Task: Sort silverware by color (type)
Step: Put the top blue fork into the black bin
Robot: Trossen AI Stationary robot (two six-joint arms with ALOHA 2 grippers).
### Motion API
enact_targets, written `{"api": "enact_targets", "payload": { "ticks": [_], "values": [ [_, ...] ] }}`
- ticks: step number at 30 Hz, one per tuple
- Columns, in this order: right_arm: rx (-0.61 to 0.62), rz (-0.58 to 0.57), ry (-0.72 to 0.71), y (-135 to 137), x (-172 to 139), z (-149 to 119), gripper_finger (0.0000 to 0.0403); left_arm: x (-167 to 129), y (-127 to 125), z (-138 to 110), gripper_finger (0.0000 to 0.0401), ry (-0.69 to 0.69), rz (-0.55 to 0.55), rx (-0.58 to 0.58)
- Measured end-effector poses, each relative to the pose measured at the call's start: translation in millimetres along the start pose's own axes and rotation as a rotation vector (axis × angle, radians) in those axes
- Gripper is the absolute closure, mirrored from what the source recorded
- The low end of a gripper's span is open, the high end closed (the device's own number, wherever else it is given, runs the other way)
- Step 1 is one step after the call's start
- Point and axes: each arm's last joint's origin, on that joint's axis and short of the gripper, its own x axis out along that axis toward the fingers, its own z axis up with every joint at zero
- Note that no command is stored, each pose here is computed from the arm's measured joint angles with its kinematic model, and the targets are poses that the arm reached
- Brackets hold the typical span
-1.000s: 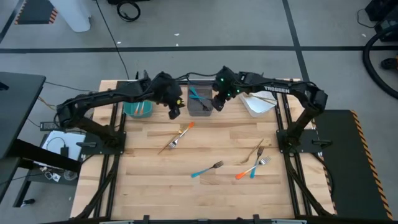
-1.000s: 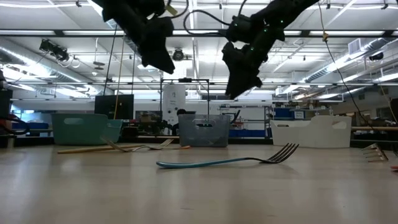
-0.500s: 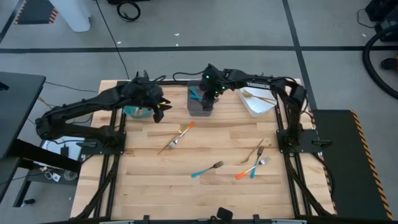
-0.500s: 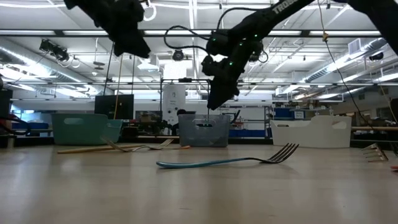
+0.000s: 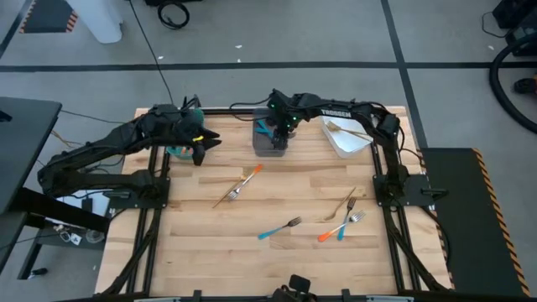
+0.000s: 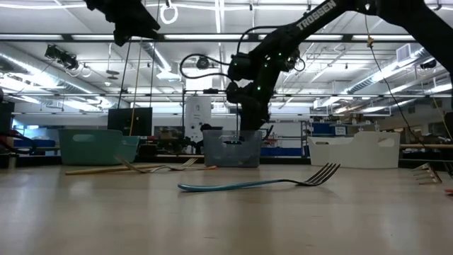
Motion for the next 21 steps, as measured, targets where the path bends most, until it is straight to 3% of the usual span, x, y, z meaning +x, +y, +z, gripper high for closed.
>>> {"api": "enact_targets", "payload": {
  "ticks": [11, 21],
  "values": [
    [-0.017, 0.008, 0.123, -4.0, 19.8, -12.1, 0.0243, -0.2, -8.3, -3.5, 0.0271, 0.027, -0.041, -0.014],
    [-0.007, 0.017, 0.159, -3.7, 26.1, -15.8, 0.0337, -0.1, -8.7, -3.6, 0.0271, 0.028, -0.043, -0.015]
  ]
}}
